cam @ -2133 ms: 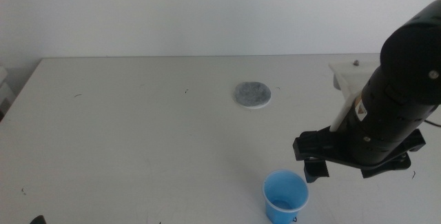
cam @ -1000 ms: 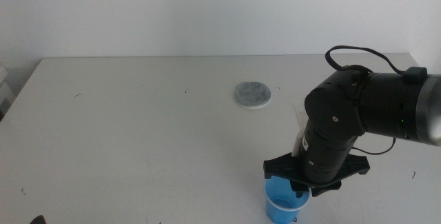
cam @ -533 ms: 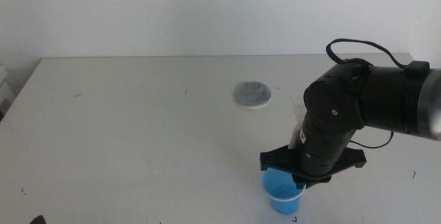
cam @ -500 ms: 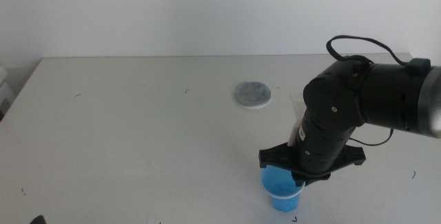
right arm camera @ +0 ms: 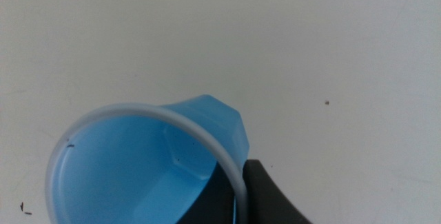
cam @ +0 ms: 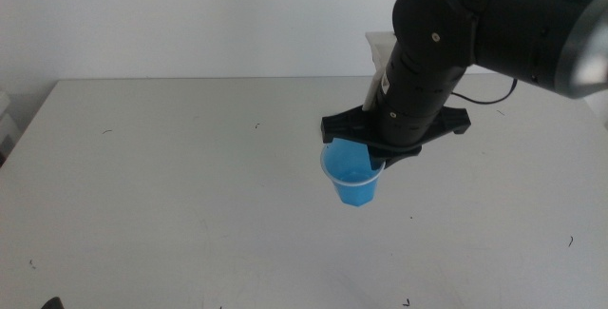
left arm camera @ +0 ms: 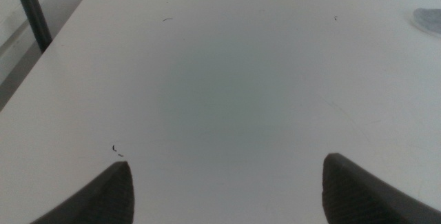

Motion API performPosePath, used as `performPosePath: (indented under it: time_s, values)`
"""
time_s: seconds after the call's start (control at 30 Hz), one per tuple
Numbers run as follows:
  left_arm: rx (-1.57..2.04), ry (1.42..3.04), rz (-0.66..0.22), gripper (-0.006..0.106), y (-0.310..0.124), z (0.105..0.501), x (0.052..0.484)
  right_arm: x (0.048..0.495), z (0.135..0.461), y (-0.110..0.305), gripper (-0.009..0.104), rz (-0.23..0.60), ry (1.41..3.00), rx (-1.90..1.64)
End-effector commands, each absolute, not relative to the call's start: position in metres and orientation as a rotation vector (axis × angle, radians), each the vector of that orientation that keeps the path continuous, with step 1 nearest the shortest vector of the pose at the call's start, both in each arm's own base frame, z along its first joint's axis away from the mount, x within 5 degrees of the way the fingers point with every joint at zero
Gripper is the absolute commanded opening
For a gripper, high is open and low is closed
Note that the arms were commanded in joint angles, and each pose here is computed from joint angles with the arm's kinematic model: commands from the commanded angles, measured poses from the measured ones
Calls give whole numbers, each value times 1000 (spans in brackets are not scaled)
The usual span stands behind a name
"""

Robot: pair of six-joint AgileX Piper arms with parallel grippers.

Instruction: Place an empty cup on a cup mat.

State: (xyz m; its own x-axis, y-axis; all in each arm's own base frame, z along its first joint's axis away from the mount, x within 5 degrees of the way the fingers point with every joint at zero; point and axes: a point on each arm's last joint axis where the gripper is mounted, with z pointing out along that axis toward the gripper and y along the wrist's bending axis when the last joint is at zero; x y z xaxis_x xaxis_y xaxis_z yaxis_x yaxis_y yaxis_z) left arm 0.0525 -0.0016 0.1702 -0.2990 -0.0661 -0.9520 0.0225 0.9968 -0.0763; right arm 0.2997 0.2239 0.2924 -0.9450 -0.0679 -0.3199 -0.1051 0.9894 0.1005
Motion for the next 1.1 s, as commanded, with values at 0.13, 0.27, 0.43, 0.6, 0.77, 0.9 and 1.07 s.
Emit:
performPosePath:
  time_s: [0.13,0.27,0.43,0.6,0.77,0.9,1.07]
  values:
    - [-38,1796,-101,105,-2,178,54,335,336,220,-1,184,2707,-145]
    - [-38,1796,-101,105,-2,178,54,364,336,215,-1,229,2712,-129]
    - [-38,1796,-101,105,-2,178,54,396,327,212,-1,239,2722,-103]
    - [-38,1796,-101,105,-2,178,54,428,319,209,-1,287,2710,-91]
    - [-38,1796,-101,105,-2,178,54,454,310,201,0,319,2678,-47]
    - [-38,1796,-101,105,-2,178,54,467,298,188,0,314,2691,1]
    - [-38,1796,-101,105,-2,178,54,478,285,177,0,303,2694,37]
